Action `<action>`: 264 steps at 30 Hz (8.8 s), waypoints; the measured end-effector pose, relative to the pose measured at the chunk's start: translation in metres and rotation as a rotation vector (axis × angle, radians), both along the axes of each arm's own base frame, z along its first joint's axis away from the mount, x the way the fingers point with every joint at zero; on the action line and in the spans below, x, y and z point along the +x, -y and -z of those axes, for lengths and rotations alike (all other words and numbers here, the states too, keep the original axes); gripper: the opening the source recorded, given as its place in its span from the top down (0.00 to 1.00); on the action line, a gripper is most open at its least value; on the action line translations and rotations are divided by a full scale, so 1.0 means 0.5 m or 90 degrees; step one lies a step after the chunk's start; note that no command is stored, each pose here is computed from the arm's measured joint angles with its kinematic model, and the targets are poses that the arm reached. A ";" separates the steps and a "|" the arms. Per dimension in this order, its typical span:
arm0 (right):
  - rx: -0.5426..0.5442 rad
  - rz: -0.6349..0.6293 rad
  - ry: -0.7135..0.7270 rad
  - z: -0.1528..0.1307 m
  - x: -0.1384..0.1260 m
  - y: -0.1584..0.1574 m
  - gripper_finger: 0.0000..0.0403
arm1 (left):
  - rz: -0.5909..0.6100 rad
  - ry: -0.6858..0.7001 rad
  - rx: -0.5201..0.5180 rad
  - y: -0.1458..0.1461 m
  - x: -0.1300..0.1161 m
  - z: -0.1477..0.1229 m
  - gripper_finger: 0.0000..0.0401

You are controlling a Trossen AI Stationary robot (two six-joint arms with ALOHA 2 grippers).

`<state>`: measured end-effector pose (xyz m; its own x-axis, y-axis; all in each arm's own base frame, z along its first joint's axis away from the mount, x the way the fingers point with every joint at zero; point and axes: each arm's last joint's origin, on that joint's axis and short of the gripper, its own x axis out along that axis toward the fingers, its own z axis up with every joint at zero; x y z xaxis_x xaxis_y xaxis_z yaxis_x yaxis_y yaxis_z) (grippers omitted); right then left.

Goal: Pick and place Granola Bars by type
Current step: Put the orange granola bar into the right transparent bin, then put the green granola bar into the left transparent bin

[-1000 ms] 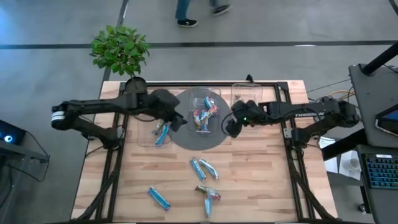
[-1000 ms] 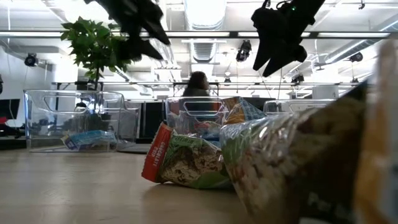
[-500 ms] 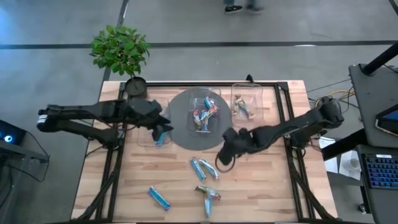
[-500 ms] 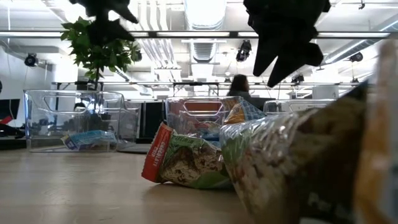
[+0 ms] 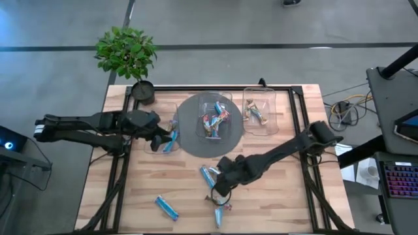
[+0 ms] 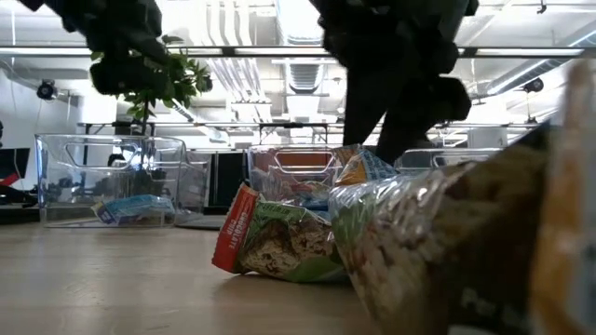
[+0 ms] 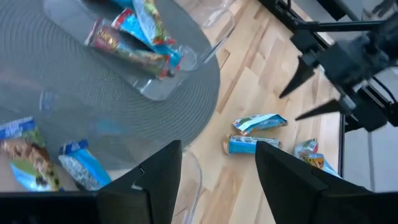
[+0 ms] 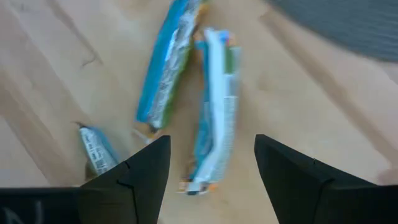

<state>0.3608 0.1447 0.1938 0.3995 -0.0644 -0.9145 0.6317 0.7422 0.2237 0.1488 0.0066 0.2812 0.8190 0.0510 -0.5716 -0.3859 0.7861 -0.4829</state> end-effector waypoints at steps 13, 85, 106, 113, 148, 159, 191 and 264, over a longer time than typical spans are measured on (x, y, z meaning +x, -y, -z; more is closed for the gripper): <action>-0.009 0.018 -0.106 0.110 0.044 -0.021 0.45 | -0.028 0.013 -0.040 0.001 -0.027 0.031 0.53; -0.072 0.119 0.105 -0.202 -0.203 0.160 0.53 | 0.553 0.019 0.275 0.094 0.243 0.135 0.53; -0.034 0.152 0.066 -0.140 -0.128 0.052 0.53 | 0.691 -0.081 0.423 0.122 0.387 0.244 0.53; -0.044 0.151 0.063 -0.135 -0.130 0.045 0.53 | 0.741 -0.166 0.400 0.123 0.390 0.287 0.53; 0.051 0.069 0.129 -0.127 -0.122 -0.010 0.43 | 0.533 0.037 0.417 0.119 0.425 0.113 0.84; 0.106 0.081 0.169 -0.138 -0.106 -0.008 0.24 | 0.528 0.032 0.468 0.116 0.426 0.112 0.84; 0.119 0.055 0.129 -0.122 -0.080 0.051 0.75 | 0.515 0.060 0.448 0.128 0.434 0.090 0.83; -0.073 0.013 0.060 -0.149 -0.103 0.128 0.27 | 0.611 -0.152 0.141 0.215 -0.045 0.161 0.58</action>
